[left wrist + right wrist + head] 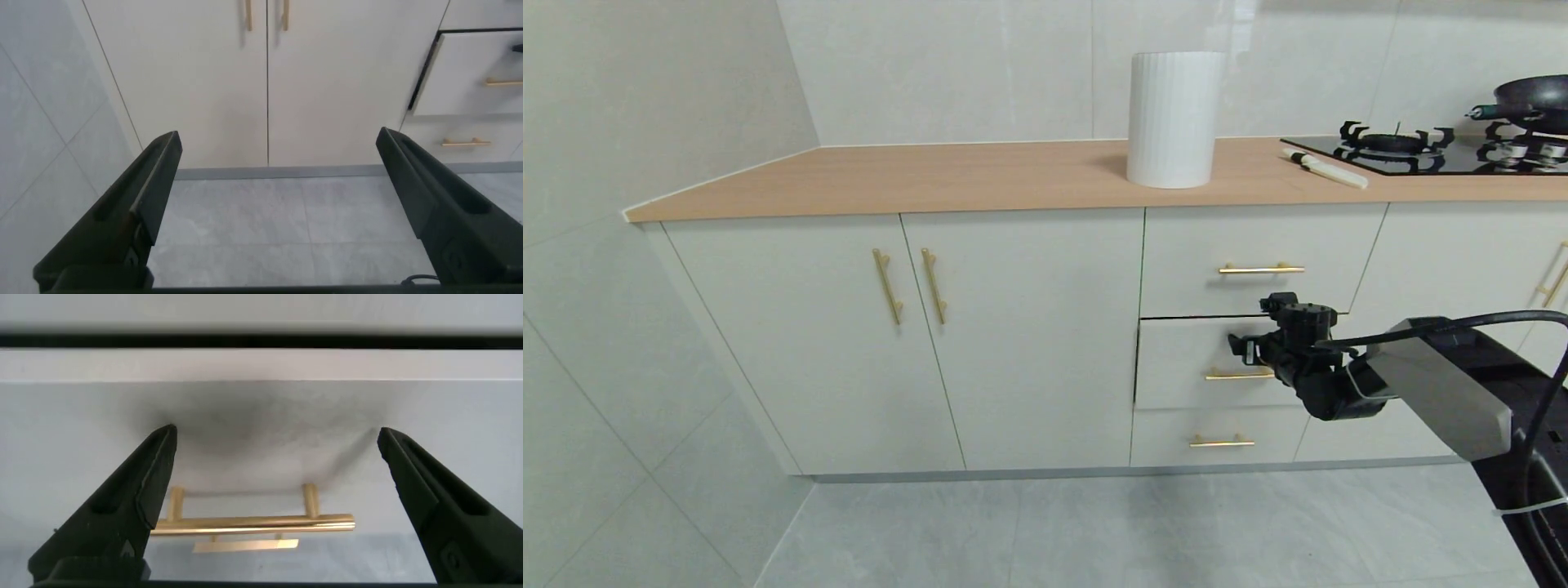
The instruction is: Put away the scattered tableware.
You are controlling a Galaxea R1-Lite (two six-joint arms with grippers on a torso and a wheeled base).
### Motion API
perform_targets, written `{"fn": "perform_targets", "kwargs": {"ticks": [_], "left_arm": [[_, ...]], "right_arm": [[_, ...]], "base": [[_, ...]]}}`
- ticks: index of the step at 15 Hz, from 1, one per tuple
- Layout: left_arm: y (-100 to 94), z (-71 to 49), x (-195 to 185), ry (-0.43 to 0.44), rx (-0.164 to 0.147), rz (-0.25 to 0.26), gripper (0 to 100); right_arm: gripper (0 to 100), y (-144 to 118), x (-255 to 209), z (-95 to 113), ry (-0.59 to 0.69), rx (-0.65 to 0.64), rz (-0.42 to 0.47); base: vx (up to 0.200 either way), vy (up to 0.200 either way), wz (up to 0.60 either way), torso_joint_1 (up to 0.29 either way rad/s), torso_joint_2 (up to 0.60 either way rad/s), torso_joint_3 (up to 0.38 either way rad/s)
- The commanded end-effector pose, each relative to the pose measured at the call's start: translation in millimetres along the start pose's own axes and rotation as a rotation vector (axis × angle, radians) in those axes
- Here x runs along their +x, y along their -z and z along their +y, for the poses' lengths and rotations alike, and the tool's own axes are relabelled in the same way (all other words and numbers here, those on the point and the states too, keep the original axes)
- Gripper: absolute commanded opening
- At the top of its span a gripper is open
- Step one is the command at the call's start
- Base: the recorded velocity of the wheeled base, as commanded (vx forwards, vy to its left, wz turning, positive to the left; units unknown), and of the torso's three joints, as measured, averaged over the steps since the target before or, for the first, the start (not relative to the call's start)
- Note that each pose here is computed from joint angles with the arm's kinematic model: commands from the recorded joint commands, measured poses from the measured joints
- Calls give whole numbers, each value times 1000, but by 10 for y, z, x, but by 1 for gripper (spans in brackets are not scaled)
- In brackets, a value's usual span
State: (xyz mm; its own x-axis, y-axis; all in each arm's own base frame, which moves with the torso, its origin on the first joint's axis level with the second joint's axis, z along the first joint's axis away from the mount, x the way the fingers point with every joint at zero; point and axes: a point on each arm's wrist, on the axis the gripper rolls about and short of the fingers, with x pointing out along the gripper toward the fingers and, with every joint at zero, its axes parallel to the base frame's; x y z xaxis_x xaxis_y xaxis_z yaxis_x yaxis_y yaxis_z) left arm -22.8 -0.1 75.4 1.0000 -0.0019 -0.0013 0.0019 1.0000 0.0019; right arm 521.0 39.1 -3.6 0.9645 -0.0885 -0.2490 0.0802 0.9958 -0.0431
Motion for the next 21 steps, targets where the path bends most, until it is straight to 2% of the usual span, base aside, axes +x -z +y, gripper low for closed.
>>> {"fn": "perform_targets", "kwargs": {"ticks": [1, 9, 14, 16, 17, 21], "left_arm": [[1, 0, 0, 0, 0, 0, 100], [1, 0, 0, 0, 1, 0, 100], [1, 0, 0, 0, 0, 0, 100], [1, 0, 0, 0, 0, 0, 100], [1, 0, 0, 0, 0, 0, 100], [1, 0, 0, 0, 1, 0, 100]], "right_arm": [[100, 98, 81, 8, 9, 1, 1], [100, 5, 149, 10, 14, 42, -48], [100, -59, 104, -1, 25, 54, -45], [100, -191, -100, -37, 36, 66, -29], [100, -386, -508, -103, 24, 82, -20], [100, -739, -1584, -288, 16, 90, -117]], "base": [[0, 0, 0, 0, 0, 0], [0, 0, 0, 0, 0, 0], [0, 0, 0, 0, 0, 0], [0, 0, 0, 0, 0, 0], [0, 0, 0, 0, 0, 0], [0, 0, 0, 0, 0, 0]]}}
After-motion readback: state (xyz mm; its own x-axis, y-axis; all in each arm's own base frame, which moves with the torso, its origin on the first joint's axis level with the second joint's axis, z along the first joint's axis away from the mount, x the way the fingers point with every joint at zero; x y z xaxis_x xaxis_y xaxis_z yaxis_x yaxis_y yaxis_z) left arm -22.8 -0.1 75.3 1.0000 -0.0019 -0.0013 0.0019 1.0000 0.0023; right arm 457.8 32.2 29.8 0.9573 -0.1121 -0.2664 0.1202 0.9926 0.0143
